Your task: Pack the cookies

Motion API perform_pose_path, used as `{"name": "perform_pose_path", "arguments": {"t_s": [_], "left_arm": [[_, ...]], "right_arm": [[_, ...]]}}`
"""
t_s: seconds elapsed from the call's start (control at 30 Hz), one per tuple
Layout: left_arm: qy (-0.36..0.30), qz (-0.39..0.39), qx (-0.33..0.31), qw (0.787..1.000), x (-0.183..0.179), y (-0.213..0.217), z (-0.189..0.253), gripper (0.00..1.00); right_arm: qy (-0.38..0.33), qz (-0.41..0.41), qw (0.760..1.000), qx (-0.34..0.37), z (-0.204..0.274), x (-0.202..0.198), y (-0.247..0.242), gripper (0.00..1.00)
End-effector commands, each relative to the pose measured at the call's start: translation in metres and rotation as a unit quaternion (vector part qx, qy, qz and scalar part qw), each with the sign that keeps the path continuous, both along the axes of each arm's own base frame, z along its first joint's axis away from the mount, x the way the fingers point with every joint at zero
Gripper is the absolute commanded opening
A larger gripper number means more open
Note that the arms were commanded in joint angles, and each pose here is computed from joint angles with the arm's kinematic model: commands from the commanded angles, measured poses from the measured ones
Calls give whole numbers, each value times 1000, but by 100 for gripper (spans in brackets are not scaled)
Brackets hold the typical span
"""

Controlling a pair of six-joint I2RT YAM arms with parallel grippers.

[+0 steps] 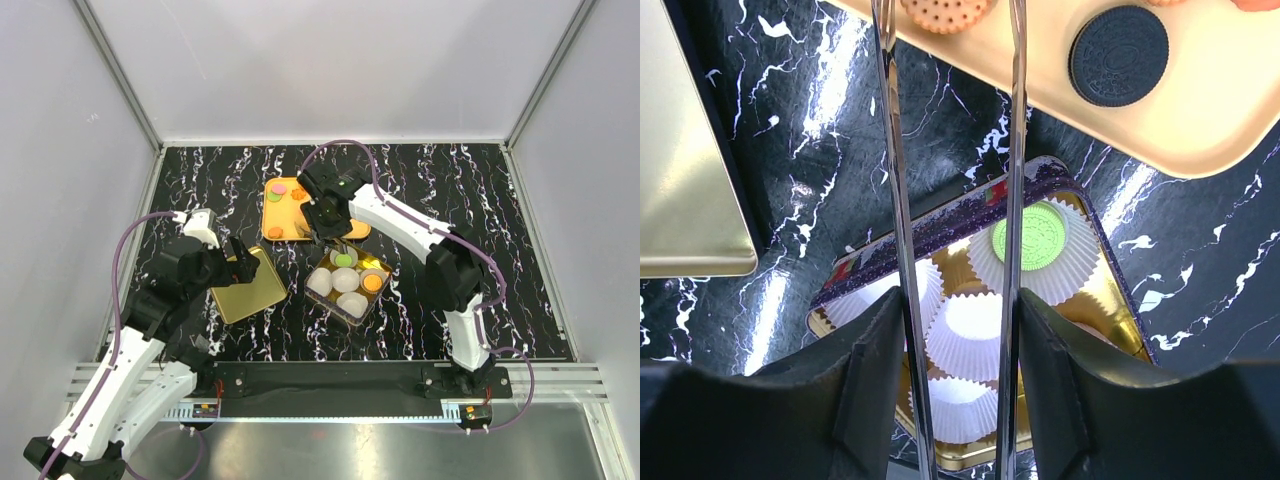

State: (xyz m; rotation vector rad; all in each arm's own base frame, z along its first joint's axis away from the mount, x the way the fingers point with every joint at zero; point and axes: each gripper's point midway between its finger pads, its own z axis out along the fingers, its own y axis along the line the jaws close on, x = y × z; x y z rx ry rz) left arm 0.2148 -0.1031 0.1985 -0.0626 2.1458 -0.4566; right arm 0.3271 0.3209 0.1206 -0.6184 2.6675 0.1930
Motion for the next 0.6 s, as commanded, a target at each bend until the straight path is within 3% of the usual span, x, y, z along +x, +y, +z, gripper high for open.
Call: {"name": "perform_pose_path", "arguments": {"t_s": [0.0,0.57], "left_arm": [[-12,10,0,1000,1,3,4,99],[-8,10,2,1000,2,3,2,99]], "right_arm": [[-17,0,1000,8,10,9,1,52],[-69,-24,997,34,66,38,-20,44]]}}
